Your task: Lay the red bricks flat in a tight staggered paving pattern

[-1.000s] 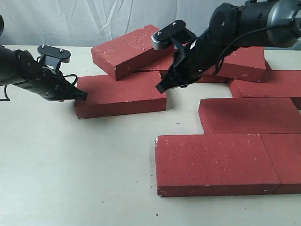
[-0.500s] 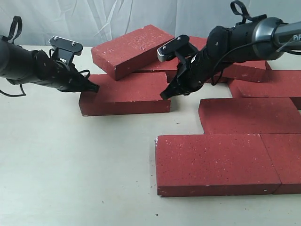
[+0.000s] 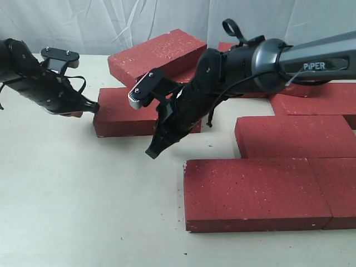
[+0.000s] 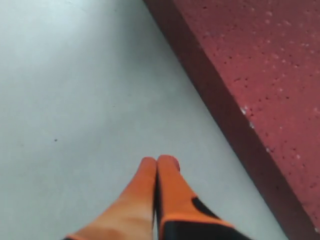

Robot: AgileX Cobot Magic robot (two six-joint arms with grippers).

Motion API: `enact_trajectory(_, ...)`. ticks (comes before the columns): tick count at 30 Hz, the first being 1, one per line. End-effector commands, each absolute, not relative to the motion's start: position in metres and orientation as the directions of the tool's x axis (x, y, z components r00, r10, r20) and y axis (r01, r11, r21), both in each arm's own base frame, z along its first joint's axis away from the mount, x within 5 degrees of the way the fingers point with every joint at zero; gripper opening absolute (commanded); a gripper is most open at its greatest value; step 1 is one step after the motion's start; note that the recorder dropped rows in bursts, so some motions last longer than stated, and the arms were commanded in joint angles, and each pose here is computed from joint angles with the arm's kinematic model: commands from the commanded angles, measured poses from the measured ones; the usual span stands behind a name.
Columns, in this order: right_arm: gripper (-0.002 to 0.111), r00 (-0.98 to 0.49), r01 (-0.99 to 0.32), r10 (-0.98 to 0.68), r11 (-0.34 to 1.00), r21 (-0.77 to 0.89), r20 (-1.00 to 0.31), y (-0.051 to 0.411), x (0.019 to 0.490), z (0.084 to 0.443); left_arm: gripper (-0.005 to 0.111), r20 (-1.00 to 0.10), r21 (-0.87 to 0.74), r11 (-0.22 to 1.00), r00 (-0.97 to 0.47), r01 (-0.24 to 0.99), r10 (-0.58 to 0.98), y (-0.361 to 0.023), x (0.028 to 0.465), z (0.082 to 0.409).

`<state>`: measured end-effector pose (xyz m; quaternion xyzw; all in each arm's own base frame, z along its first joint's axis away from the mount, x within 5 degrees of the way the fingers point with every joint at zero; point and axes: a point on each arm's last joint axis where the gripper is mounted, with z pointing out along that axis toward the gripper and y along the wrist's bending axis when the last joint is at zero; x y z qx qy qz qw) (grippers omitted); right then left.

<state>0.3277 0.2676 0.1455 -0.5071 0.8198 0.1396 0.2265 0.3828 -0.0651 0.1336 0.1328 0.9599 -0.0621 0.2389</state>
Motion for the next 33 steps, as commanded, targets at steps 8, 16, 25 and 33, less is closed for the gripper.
enact_trajectory(8, -0.001, -0.380, -0.846, -0.726, 0.524, -0.102, -0.573, 0.272, 0.352, 0.124, 0.000, -0.485, -0.089, 0.964, -0.856, 0.250, 0.177, -0.068, 0.388, 0.128)
enact_trajectory(16, -0.001, -0.391, -0.817, -0.696, 0.564, -0.122, -0.603, 0.273, 0.358, 0.119, 0.000, -0.507, -0.127, 0.948, -0.841, 0.293, 0.192, -0.073, 0.388, 0.130)
enact_trajectory(25, -0.001, -0.404, -0.840, -0.712, 0.537, -0.076, -0.575, 0.272, 0.350, 0.130, 0.000, -0.525, -0.137, 0.936, -0.825, 0.325, 0.210, -0.076, 0.389, 0.131)
enact_trajectory(33, -0.001, -0.315, -0.918, -0.842, 0.388, -0.086, -0.439, 0.250, 0.327, 0.186, 0.000, -0.563, -0.098, 0.949, -0.803, 0.300, 0.196, -0.068, 0.394, 0.133)
